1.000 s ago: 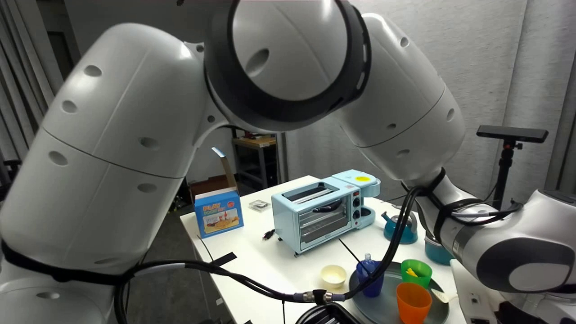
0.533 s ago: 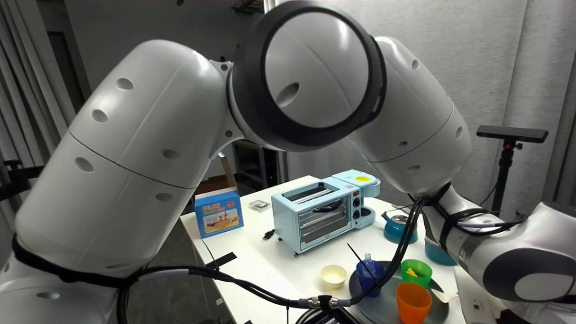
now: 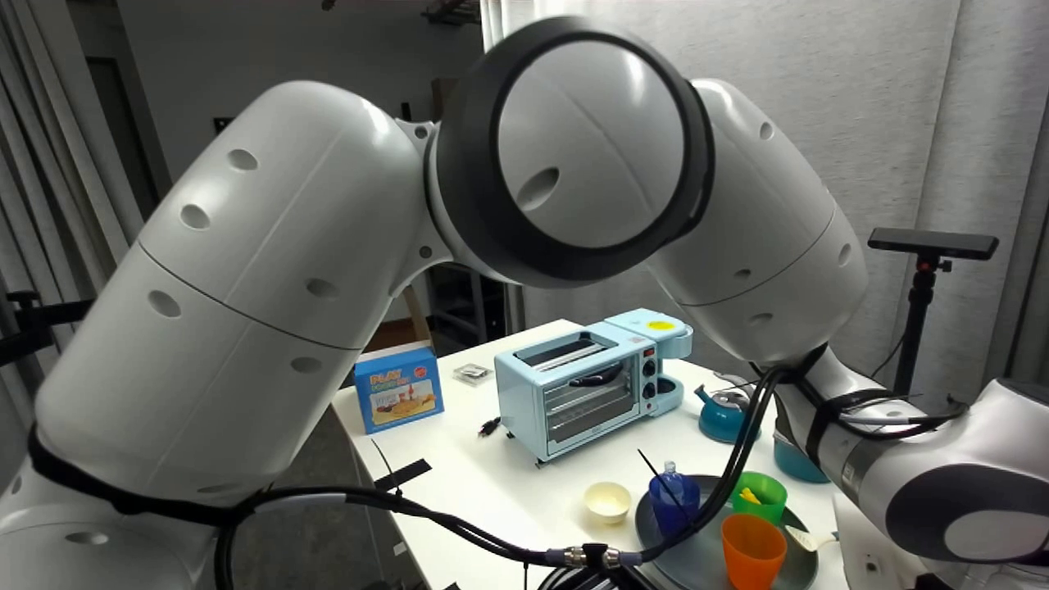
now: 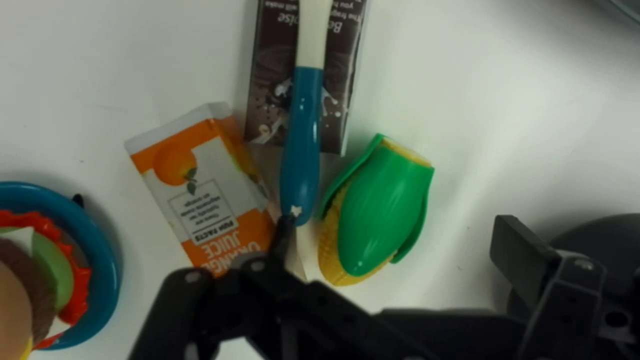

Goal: Put a plush toy in the black pot

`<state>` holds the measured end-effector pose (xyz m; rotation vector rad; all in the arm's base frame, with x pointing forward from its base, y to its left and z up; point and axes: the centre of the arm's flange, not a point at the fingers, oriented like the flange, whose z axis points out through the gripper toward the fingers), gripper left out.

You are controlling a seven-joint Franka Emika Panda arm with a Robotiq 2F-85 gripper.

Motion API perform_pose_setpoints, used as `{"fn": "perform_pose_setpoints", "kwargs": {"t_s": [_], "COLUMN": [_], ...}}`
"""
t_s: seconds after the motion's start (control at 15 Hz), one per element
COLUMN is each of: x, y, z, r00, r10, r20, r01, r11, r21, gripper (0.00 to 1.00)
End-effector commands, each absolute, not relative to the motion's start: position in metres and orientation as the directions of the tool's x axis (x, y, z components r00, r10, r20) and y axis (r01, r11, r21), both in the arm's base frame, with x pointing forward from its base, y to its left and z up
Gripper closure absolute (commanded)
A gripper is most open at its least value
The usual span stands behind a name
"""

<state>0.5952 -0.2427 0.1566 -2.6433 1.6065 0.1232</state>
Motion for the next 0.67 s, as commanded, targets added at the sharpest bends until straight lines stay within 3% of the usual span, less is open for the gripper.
{"fn": "perform_pose_setpoints", "kwargs": {"t_s": [0.0, 0.6], "x": [0.602, 0.620], "y": [-0.251, -0.237], "z": [0.155, 0.164], "r00": [0.430, 0.475], "r10": [-0.897, -0.877], "r20": [-0.100, -0.074], "r01": [-0.901, -0.878], "r11": [-0.433, -0.478], "r21": [0.015, 0.028], "gripper": [0.00, 0.00]}}
